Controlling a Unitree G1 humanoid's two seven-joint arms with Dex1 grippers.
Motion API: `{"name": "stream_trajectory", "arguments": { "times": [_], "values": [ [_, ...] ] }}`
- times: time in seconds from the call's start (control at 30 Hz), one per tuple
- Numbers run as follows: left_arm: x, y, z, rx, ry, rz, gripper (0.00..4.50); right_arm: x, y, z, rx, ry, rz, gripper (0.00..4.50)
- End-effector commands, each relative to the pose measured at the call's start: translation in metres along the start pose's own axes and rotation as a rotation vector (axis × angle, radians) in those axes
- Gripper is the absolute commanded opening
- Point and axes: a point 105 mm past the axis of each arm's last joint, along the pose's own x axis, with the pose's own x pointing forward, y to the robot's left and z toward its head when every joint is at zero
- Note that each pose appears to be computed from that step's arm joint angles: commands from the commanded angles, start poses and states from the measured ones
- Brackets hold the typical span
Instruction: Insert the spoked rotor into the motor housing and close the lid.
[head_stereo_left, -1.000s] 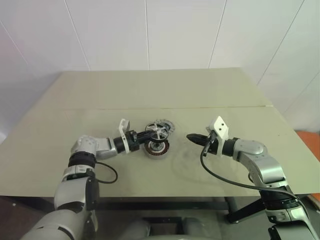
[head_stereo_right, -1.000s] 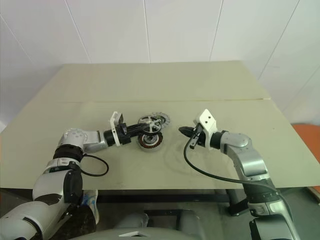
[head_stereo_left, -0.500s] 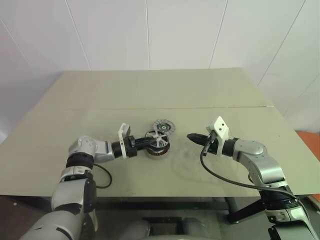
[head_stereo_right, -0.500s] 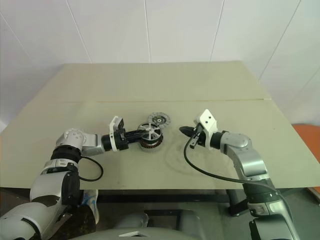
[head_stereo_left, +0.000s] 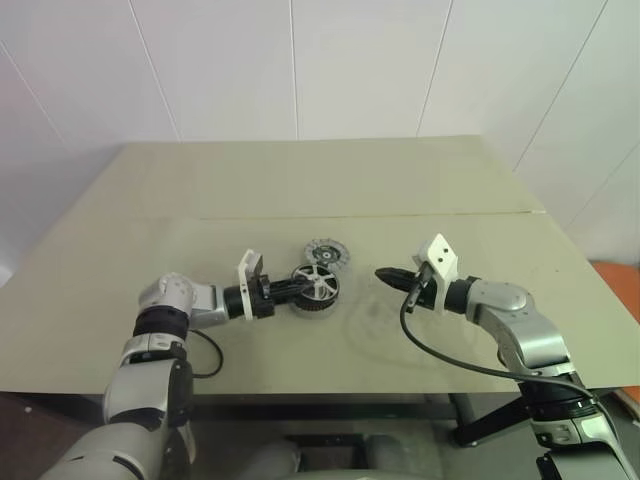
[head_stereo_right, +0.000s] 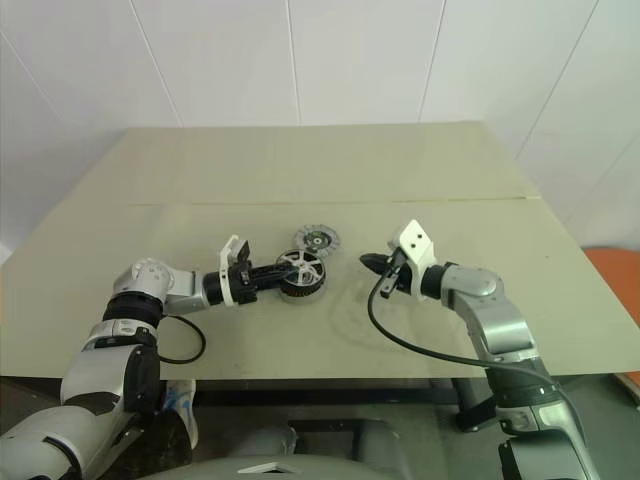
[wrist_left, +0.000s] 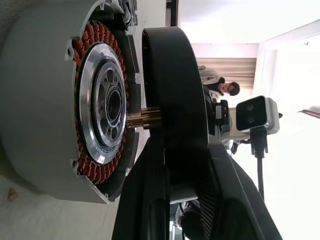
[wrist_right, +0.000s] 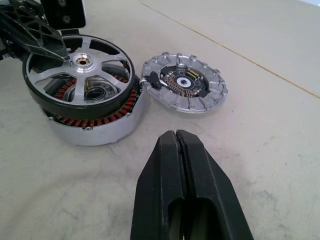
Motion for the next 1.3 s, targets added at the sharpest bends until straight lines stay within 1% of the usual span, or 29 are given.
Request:
{"name": "stream_trajectory", "arguments": {
  "times": [0.03, 0.27, 0.43, 0.5, 0.57, 0.6, 0.7, 0.8, 0.87, 0.97, 1.13, 1.23, 1.3],
  "values": [
    [-0.001, 0.000, 0.000, 0.009, 0.001, 0.004, 0.44, 0.000, -0.002, 0.012, -0.036, -0.039, -0.007, 0.00],
    [-0.001, 0.005, 0.007, 0.033, -0.037, 0.030, 0.44, 0.000, -0.002, 0.014, -0.039, -0.047, -0.007, 0.00],
    [0.000, 0.008, 0.007, 0.055, -0.032, 0.049, 0.44, 0.000, -0.002, 0.015, -0.041, -0.050, -0.010, 0.00],
    [0.000, 0.009, 0.007, 0.060, -0.032, 0.059, 1.18, 0.000, -0.003, 0.016, -0.041, -0.050, -0.012, 0.00],
    [0.000, 0.009, 0.007, 0.060, -0.032, 0.061, 1.71, 0.000, -0.003, 0.016, -0.041, -0.050, -0.013, 0.00],
    [-0.001, 0.009, 0.007, 0.060, -0.031, 0.061, 2.08, 0.000, -0.004, 0.015, -0.041, -0.050, -0.014, 0.00],
    [-0.001, 0.007, 0.006, 0.061, -0.020, 0.058, 3.00, 0.000, -0.005, 0.015, -0.040, -0.049, -0.021, 0.00],
    [-0.002, 0.004, 0.002, 0.079, 0.031, 0.078, 3.94, 0.000, -0.005, 0.015, -0.040, -0.047, -0.022, 0.00],
    [-0.004, 0.002, 0.000, 0.104, 0.068, 0.110, 4.48, 0.000, -0.006, 0.014, -0.040, -0.046, -0.021, 0.00],
    [-0.010, -0.017, 0.005, 0.209, 0.118, 0.125, 4.48, 0.002, -0.007, 0.014, -0.041, -0.042, -0.022, 0.00],
    [-0.020, -0.062, 0.027, 0.381, 0.124, 0.111, 4.48, 0.005, -0.008, 0.013, -0.042, -0.039, -0.023, 0.00],
    [-0.023, -0.077, 0.033, 0.439, 0.134, 0.106, 4.48, 0.006, -0.008, 0.012, -0.043, -0.038, -0.021, 0.00],
    [-0.026, -0.078, 0.035, 0.521, 0.165, 0.150, 4.48, 0.007, -0.007, 0.011, -0.042, -0.038, -0.021, 0.00]
  ]
}}
